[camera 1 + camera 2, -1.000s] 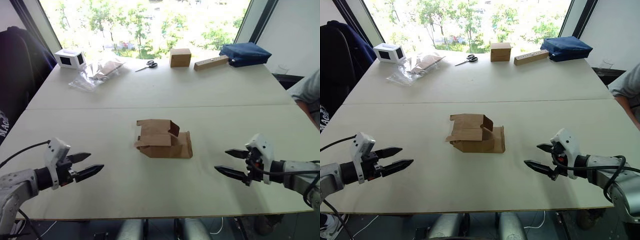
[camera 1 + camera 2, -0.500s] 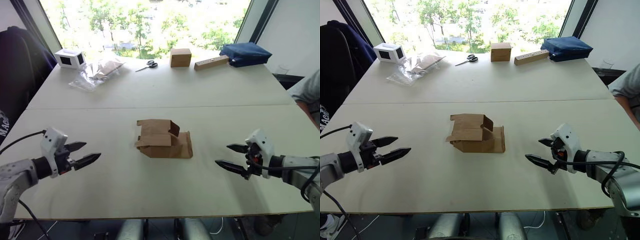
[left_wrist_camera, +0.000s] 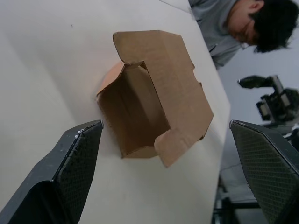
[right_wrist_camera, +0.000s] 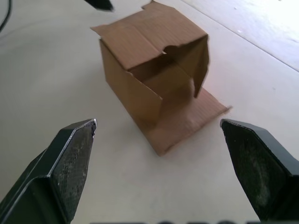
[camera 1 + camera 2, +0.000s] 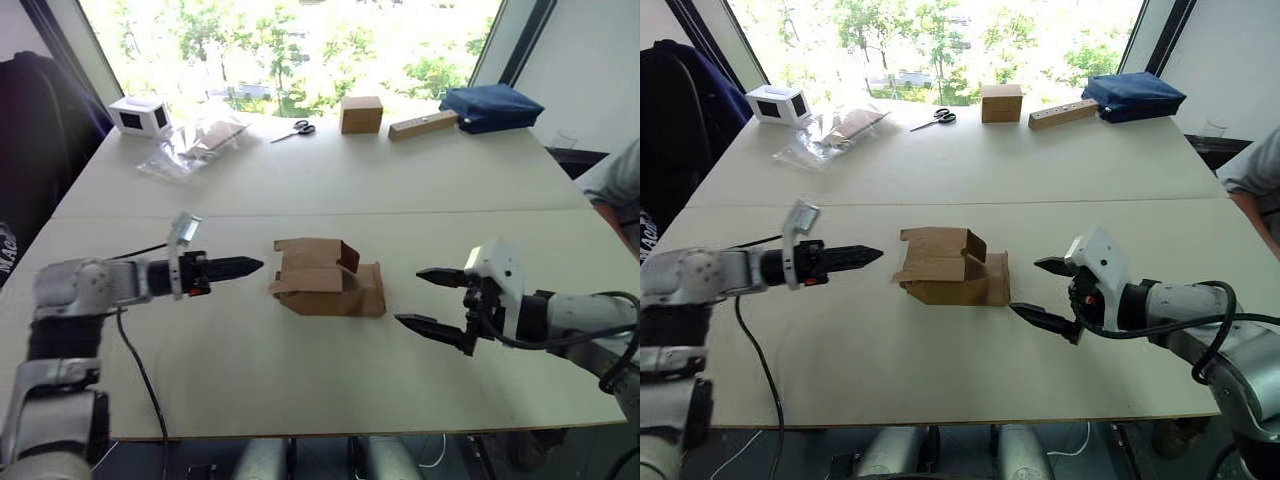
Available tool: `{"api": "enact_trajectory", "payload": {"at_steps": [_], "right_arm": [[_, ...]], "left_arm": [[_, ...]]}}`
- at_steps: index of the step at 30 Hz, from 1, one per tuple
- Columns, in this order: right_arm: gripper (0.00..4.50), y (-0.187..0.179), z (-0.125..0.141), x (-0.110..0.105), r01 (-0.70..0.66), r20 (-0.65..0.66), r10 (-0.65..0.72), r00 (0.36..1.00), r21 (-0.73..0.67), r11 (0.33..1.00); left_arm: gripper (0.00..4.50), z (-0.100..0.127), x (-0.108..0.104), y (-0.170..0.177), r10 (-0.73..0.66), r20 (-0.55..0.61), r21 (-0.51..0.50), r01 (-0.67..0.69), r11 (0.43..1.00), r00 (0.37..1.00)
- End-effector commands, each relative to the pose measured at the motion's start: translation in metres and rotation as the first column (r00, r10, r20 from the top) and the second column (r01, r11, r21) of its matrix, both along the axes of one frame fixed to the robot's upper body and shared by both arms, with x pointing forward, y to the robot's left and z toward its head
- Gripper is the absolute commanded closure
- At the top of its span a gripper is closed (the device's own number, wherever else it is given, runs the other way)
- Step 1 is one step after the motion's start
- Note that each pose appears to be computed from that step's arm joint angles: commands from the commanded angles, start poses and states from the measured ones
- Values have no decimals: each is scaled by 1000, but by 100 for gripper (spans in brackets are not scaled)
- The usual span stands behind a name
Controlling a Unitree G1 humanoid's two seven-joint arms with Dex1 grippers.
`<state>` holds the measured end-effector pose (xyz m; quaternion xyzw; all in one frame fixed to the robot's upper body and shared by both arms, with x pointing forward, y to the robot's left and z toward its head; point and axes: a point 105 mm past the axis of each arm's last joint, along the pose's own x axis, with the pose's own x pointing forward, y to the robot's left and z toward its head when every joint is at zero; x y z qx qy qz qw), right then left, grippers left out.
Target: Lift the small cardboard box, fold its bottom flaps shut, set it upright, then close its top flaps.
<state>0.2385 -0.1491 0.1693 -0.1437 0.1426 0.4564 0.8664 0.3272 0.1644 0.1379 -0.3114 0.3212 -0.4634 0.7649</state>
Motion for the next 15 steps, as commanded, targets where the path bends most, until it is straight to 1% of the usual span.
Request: {"api": "enact_trajectory", "payload": {"at_steps": [1, 6, 8, 13, 15], "right_arm": [[0, 6, 1, -9, -6, 30, 7, 1000, -24, 1000], [0, 15, 0, -16, -4, 44, 5, 999, -27, 1000], [0, 15, -1, -16, 6, 47, -4, 999, -28, 1000], [0, 16, -4, -18, 23, 47, -22, 999, -35, 999], [0, 16, -6, -17, 31, 48, -30, 998, -32, 999]], "left_arm": [[3, 8, 7, -12, -40, -53, -64, 36, 997, 998], [3, 4, 10, -24, -89, -103, -95, 79, 992, 991], [3, 6, 11, -28, -107, -115, -113, 94, 989, 988], [3, 8, 9, -33, -151, -123, -120, 136, 983, 981], [3, 8, 12, -39, -158, -111, -120, 145, 982, 981]]}}
